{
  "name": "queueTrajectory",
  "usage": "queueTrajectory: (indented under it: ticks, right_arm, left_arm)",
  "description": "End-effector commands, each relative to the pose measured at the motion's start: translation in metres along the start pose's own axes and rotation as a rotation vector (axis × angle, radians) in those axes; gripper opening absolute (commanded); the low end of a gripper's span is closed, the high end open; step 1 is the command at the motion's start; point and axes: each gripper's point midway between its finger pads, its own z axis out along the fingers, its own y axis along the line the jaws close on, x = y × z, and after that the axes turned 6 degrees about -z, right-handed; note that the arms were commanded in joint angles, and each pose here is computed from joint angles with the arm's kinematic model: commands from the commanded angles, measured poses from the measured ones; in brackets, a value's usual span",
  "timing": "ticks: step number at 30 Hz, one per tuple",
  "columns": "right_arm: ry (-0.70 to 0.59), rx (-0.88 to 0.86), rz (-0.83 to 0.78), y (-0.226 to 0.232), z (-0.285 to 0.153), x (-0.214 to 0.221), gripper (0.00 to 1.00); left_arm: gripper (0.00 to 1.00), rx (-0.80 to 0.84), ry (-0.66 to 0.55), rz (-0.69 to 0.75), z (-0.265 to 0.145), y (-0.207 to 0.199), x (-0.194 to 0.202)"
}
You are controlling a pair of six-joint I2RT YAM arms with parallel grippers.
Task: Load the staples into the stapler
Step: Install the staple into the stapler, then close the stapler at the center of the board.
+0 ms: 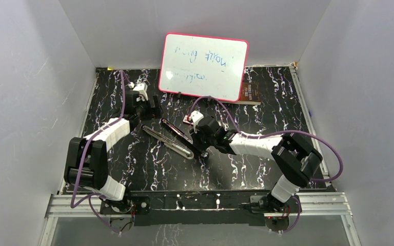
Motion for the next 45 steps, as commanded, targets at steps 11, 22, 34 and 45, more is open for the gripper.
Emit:
queueTrajectory:
  ticks: [11, 22, 34, 45]
  right_arm:
    - [-0.058, 0.032, 0.008, -0.008, -0.007, -0.019, 0.36]
    - [-0.091, -0.006, -0.035, -0.003, -0.008, -0.017, 0.51]
    - [-0.056, -0.015, -0.082, -0.004, -0.006, 0.006, 0.49]
    - [-0.029, -0.010, -0.101, -0.007, -0.001, 0.031, 0.19]
  left_arm:
    - [0.97, 0.023, -0.029, 0.004, -0.005, -0.004, -0.008]
    - [0.96, 0.017, -0.029, 0.002, -0.005, -0.003, -0.008]
    - [0.96, 0.019, -0.045, -0.016, -0.010, -0.007, -0.017]
    - [0.96, 0.053, -0.140, -0.098, -0.029, -0.024, -0.049]
